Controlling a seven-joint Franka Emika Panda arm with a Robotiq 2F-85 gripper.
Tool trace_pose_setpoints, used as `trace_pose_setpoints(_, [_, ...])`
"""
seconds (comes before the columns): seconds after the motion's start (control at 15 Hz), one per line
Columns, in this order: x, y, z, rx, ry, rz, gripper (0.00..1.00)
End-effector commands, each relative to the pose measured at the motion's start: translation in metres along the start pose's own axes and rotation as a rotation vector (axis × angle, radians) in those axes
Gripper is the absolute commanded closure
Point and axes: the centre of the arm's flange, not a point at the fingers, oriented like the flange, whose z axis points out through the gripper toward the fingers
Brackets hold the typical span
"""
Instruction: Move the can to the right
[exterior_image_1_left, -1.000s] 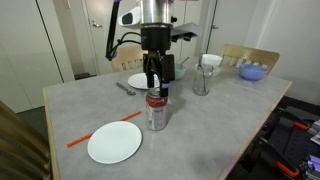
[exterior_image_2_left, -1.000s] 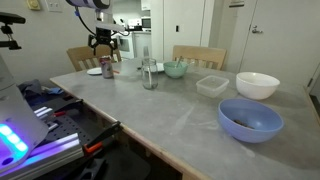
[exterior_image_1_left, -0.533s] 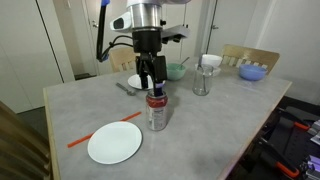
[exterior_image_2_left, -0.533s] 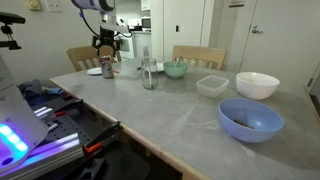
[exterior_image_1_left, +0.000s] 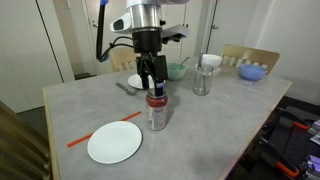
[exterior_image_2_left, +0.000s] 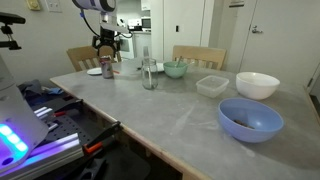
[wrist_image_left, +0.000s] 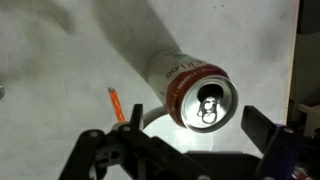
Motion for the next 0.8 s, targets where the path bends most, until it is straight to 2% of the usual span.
trace_pose_setpoints(0.0, [-0.01,-0.008,-0.001,0.005,0.001,0.01,0.0])
trace_pose_setpoints(0.4, [-0.013,-0.018,0.003,-0.039,-0.018,0.037,0.0])
trace_pose_setpoints(0.73, [-0.017,-0.022,0.007,-0.074,0.0,0.071,0.0])
